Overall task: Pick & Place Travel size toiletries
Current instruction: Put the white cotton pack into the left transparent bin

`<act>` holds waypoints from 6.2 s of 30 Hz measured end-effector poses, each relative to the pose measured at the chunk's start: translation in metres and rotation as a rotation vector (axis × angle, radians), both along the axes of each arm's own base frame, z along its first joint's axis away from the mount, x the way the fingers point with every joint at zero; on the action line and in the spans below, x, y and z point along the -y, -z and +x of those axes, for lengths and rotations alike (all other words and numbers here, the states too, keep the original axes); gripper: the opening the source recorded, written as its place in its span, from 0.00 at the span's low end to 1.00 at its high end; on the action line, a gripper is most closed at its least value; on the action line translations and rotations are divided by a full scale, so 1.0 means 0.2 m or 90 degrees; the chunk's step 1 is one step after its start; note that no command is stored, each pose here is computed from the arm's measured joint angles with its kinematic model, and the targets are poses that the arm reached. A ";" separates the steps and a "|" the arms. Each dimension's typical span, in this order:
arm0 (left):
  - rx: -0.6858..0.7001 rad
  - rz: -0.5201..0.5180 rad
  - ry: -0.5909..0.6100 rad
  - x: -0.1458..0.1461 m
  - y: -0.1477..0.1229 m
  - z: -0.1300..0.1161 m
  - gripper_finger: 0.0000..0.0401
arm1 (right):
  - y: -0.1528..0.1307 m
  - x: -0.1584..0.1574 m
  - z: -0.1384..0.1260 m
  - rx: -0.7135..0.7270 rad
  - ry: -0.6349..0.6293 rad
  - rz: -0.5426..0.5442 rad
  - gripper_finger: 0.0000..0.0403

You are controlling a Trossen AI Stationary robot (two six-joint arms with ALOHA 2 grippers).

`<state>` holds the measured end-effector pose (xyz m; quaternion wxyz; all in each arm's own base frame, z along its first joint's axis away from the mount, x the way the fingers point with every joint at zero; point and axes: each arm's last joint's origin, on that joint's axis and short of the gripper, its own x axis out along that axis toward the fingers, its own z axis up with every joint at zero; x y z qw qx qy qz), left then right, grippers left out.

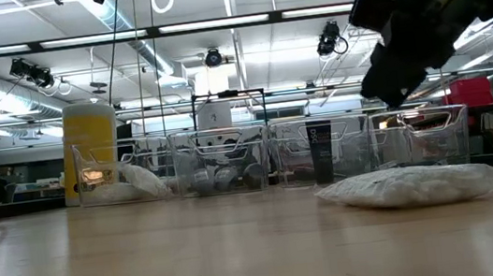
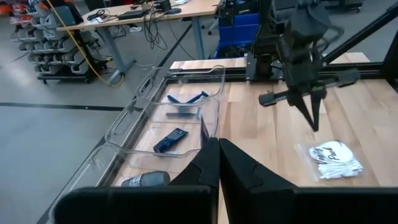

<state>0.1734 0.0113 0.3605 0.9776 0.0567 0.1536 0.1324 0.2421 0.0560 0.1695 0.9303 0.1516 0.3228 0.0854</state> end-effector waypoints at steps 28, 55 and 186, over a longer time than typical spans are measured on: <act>0.002 -0.005 -0.011 0.00 0.00 0.00 0.02 | 0.10 -0.01 -0.02 -0.078 -0.061 -0.083 0.29; 0.007 -0.022 -0.019 0.00 0.00 0.00 0.01 | 0.26 0.02 0.00 -0.154 -0.060 -0.201 0.66; 0.061 -0.110 -0.003 0.01 -0.04 -0.04 0.01 | -0.59 0.15 0.25 0.288 0.013 -0.389 0.02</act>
